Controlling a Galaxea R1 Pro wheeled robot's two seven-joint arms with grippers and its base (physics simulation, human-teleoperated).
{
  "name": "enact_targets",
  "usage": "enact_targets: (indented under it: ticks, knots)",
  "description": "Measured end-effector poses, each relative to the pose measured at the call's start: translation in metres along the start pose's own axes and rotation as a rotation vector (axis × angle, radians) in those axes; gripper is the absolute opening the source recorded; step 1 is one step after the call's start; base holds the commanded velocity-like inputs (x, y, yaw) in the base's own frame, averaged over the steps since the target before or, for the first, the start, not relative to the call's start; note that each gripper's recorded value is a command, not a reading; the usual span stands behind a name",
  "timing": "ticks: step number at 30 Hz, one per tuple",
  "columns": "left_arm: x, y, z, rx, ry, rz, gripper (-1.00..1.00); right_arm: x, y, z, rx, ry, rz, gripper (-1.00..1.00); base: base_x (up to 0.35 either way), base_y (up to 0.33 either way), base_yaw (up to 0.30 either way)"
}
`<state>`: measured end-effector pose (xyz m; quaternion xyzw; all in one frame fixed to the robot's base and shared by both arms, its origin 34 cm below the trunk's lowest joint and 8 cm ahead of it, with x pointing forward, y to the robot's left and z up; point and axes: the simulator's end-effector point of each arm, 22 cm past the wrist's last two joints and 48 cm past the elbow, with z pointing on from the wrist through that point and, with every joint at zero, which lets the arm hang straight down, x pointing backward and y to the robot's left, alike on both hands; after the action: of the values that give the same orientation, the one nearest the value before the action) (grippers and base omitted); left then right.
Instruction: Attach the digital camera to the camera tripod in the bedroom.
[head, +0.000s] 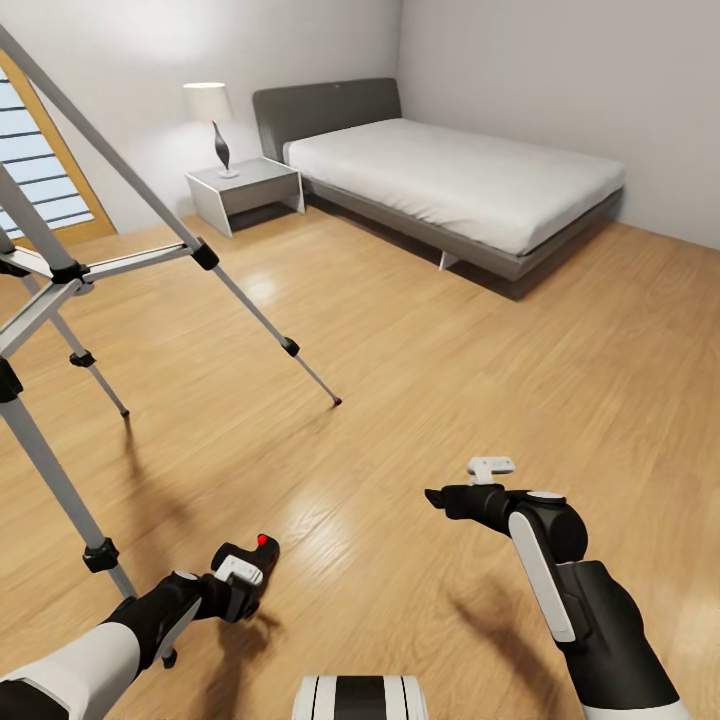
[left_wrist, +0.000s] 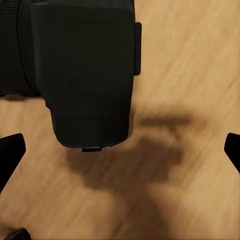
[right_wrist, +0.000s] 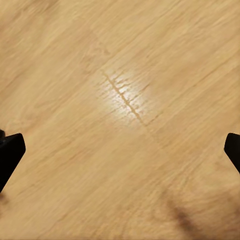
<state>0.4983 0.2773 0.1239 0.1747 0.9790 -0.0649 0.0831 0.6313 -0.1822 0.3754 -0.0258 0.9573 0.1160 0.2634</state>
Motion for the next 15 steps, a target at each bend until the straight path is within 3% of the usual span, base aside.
enact_targets:
  ticks: [15]
  knots:
    - [-0.024, 0.006, -0.003, -0.006, -0.084, -0.012, 1.0, 0.0, 0.0, 0.0, 0.0, 0.001, -0.002, 1.0, 0.0, 0.0, 0.0]
